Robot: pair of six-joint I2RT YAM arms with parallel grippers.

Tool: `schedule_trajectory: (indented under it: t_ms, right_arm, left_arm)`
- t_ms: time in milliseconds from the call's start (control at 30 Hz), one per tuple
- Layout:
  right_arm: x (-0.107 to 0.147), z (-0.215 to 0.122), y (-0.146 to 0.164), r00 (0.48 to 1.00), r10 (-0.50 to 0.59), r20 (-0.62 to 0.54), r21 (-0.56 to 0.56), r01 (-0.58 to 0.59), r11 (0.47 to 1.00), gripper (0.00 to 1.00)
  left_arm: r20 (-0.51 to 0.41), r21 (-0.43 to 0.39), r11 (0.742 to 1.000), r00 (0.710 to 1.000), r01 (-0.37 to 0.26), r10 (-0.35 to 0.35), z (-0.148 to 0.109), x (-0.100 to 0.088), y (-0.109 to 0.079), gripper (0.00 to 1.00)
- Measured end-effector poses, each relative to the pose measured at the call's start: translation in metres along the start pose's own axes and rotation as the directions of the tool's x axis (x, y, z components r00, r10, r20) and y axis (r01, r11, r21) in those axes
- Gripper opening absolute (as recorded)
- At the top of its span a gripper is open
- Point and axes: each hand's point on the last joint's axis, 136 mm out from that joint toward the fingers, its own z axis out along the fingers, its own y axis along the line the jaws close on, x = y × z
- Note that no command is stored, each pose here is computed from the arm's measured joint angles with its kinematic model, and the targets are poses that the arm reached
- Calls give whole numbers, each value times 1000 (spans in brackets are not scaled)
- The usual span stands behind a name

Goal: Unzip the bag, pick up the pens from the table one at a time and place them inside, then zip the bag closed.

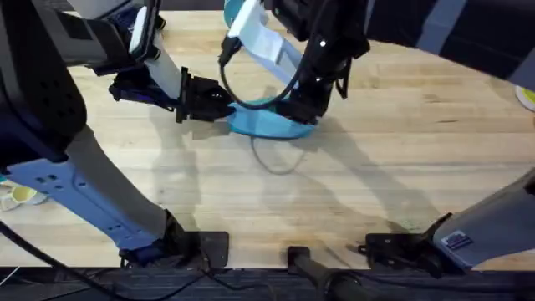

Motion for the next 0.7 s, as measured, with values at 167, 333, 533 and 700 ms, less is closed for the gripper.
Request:
schedule_trajectory:
  t_ms: [167, 333, 533, 700]
  right_arm:
    - [17, -1, -10, 998, 46, -36, -7, -46, 999, 30]
    - [27, -2, -18, 995, 82, -50, -8, -82, 997, 30]
    - [29, -2, -20, 995, 90, -51, -7, -91, 996, 30]
    - [29, -2, -20, 995, 90, -51, -8, -91, 996, 30]
  left_arm:
    - [0, 0, 1000, 1000, 0, 0, 0, 0, 0, 43]
    - [-1, 0, 1000, 1000, 0, 0, 0, 0, 0, 43]
    - [-1, 1, 1000, 1000, 0, 0, 0, 0, 0, 43]
    - [-1, 1, 1000, 1000, 0, 0, 0, 0, 0, 43]
